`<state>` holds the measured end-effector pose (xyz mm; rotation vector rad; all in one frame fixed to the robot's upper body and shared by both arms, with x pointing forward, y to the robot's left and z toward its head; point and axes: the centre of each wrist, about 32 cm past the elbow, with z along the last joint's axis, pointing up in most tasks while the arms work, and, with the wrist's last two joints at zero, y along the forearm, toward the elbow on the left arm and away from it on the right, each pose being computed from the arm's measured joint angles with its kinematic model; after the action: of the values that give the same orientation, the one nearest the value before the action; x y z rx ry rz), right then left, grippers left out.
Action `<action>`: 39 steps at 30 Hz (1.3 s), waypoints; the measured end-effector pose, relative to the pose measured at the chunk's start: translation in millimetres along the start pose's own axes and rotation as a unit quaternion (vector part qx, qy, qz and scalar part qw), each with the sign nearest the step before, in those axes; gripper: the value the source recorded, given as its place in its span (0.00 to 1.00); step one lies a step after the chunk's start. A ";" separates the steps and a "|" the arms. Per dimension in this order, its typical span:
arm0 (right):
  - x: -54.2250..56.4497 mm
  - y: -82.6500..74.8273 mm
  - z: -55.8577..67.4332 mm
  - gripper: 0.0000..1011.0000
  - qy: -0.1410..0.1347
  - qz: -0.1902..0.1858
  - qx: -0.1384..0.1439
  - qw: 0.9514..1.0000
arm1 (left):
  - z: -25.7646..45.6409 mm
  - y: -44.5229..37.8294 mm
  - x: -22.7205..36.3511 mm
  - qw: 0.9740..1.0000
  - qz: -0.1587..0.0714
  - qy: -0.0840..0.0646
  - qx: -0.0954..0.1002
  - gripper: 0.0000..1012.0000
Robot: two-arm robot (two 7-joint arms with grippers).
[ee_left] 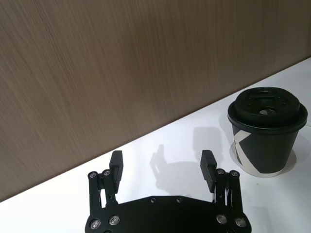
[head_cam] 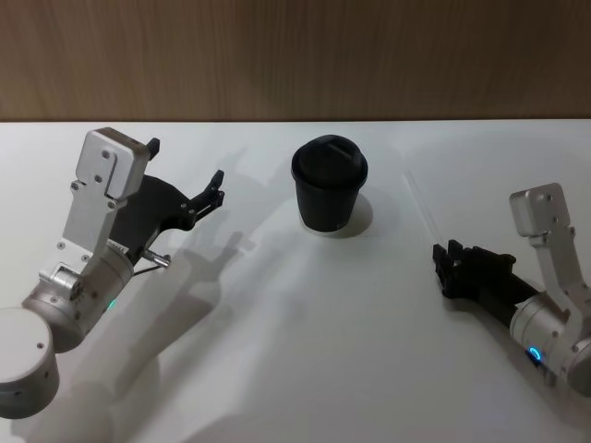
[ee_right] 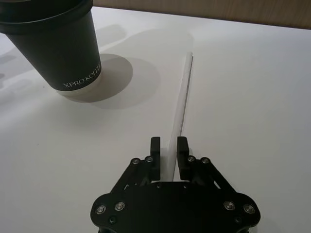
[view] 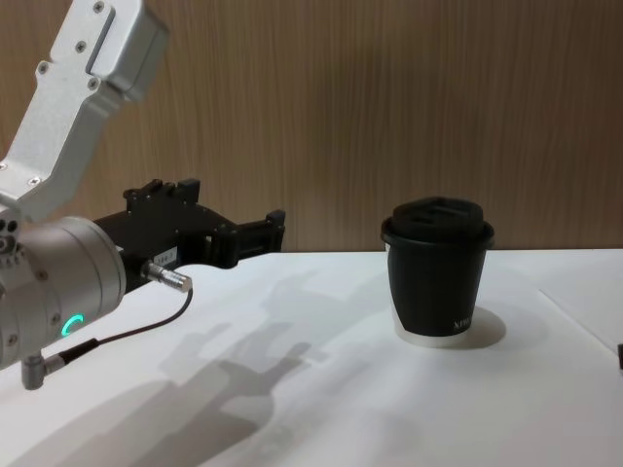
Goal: Pick up the straw with one hand, pass it to the other hand, and insert it into the cup.
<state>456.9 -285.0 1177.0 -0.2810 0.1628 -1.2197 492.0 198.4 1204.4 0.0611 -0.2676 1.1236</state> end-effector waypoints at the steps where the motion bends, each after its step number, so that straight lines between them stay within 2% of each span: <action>1: 0.0 0.0 0.0 0.20 0.000 0.000 0.000 1.000 | 0.0 0.0 0.0 1.000 0.000 0.000 0.000 0.99; 4: 0.0 0.0 0.0 0.13 0.000 0.000 0.000 1.000 | 0.0 0.0 0.0 1.000 0.000 0.000 0.000 0.99; 6: 0.0 0.0 0.0 0.04 0.000 0.000 0.000 1.000 | 0.0 0.0 0.0 1.000 0.000 0.000 0.000 0.99; 9: 0.0 0.0 0.0 0.00 0.000 0.000 0.000 1.000 | 0.0 0.0 0.0 1.000 0.000 0.000 0.000 0.99; 26: -0.2 0.1 0.0 0.00 0.000 0.000 0.001 1.000 | 0.0 0.0 0.0 1.000 0.000 0.000 0.000 0.99; 30: -0.6 0.5 -0.1 0.00 0.001 -0.001 0.010 1.000 | 0.0 0.0 0.0 1.000 0.000 0.000 0.000 0.99; 39: -0.7 3.0 0.6 0.00 -0.002 -0.008 0.054 0.998 | 0.0 0.0 0.0 1.000 0.000 0.000 0.000 0.99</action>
<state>459.5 -283.3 1176.6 -0.1903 0.0902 -1.2390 492.0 198.4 1204.4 0.0611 -0.2675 1.1237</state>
